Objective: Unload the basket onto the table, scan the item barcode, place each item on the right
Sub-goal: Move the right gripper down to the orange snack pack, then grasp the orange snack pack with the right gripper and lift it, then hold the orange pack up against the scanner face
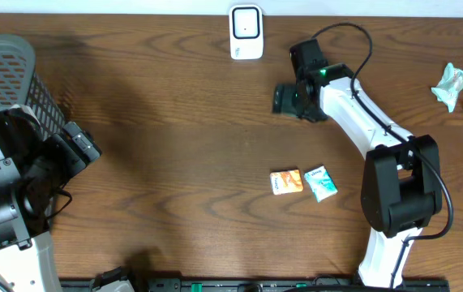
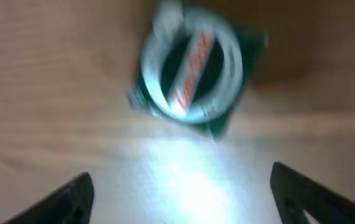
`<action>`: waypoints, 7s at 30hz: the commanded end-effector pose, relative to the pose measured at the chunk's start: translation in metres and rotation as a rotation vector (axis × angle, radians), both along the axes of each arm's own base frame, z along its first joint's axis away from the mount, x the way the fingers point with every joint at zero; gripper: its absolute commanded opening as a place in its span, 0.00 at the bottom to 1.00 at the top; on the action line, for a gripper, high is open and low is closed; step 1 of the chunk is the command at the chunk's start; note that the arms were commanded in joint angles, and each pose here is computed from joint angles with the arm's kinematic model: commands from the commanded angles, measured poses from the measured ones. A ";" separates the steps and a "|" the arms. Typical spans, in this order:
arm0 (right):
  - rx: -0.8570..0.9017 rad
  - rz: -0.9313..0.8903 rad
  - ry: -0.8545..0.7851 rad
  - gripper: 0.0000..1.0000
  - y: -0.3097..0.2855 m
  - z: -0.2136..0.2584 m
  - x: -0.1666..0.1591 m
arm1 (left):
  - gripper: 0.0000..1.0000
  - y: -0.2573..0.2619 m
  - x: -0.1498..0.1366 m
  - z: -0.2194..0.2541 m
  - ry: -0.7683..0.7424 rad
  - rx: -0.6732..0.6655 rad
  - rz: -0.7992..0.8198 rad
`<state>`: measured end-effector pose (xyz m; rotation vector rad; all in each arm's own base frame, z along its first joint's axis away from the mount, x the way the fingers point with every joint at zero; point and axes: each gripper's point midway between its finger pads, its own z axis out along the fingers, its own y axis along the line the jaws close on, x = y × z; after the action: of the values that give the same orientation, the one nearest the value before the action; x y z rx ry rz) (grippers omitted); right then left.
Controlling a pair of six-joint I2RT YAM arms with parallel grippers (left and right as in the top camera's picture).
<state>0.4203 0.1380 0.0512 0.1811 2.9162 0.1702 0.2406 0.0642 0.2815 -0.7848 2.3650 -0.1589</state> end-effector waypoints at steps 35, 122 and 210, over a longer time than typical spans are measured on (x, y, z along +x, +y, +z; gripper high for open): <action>-0.107 0.403 0.369 0.08 0.038 -0.037 -0.153 | 0.97 0.000 0.001 0.006 -0.015 -0.002 0.001; 1.295 0.841 -0.474 0.01 0.065 0.247 -0.080 | 0.97 0.000 0.001 0.006 -0.015 -0.002 0.001; -0.731 0.732 -0.891 0.01 0.101 0.093 0.238 | 0.98 0.000 0.001 0.006 -0.015 -0.002 0.001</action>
<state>0.6557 0.2428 0.1212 -0.8941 1.8803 -0.5266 0.2408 0.0643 0.2816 -0.7843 2.3652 -0.1587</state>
